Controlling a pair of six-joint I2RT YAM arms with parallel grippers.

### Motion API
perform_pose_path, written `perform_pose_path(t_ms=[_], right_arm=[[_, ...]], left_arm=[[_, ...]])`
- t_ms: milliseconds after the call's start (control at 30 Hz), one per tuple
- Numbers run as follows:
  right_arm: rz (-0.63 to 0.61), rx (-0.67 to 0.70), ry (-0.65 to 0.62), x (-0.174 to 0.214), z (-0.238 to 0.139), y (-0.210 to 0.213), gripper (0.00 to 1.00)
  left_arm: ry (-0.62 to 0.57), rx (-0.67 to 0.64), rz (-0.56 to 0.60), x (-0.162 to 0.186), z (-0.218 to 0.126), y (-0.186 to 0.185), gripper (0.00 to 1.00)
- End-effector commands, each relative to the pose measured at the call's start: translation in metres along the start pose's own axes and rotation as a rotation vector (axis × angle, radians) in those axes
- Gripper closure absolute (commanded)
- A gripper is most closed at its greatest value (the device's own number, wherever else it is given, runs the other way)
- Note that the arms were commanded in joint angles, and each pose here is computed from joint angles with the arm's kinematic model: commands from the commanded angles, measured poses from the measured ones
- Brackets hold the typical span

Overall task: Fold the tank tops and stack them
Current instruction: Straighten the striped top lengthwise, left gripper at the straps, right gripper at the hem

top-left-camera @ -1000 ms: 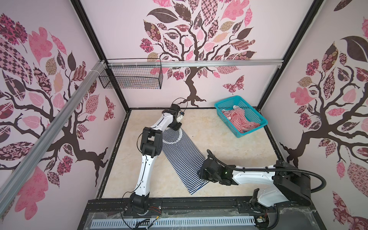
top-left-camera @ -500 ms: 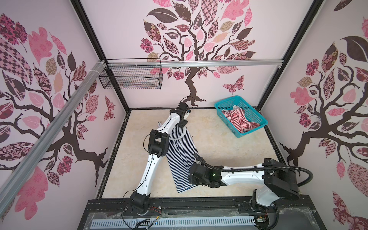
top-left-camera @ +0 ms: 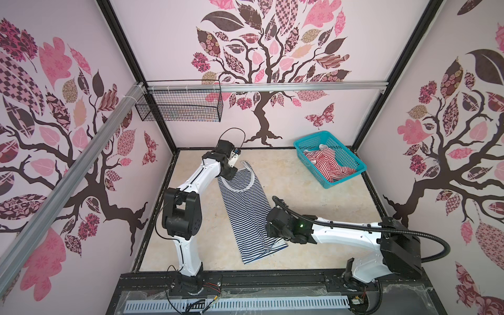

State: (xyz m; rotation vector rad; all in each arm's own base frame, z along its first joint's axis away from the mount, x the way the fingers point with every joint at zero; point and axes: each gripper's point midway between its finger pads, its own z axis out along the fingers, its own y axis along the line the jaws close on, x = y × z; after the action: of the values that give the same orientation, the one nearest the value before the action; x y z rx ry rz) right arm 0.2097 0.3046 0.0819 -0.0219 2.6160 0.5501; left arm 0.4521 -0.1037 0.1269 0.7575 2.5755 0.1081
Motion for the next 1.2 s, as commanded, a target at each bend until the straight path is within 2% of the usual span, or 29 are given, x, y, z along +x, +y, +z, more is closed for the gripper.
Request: perform_pose_path(t_ms=[0,167,367,533,767,967,1167], right_arm=[[-0.075,-0.016,-0.008,-0.009,0.001,0.0,0.54],[-0.099,-0.025,0.048,-0.001,0.021,0.006,0.61],[-0.073,-0.014,0.131,0.022,0.04,-0.002,0.67],[-0.029,0.002,0.175,0.04,0.042,-0.014,0.71],[0.007,-0.022,0.188,0.06,0.033,-0.003,0.71],[0.03,-0.056,0.226,0.082,0.041,0.017,0.71],[0.022,0.011,0.201,0.08,0.052,0.011,0.68]], left_arm=[[0.085,0.084,0.004,0.039,0.027,-0.024,0.65],[0.143,0.146,-0.012,0.059,0.041,-0.04,0.65],[0.216,0.132,-0.007,0.065,0.069,-0.04,0.65],[0.271,0.135,0.001,0.063,0.086,-0.04,0.65],[0.276,0.125,0.048,0.036,0.11,-0.049,0.65],[0.245,0.113,0.045,-0.007,0.138,-0.055,0.65],[0.224,0.089,0.028,-0.032,0.142,-0.05,0.66]])
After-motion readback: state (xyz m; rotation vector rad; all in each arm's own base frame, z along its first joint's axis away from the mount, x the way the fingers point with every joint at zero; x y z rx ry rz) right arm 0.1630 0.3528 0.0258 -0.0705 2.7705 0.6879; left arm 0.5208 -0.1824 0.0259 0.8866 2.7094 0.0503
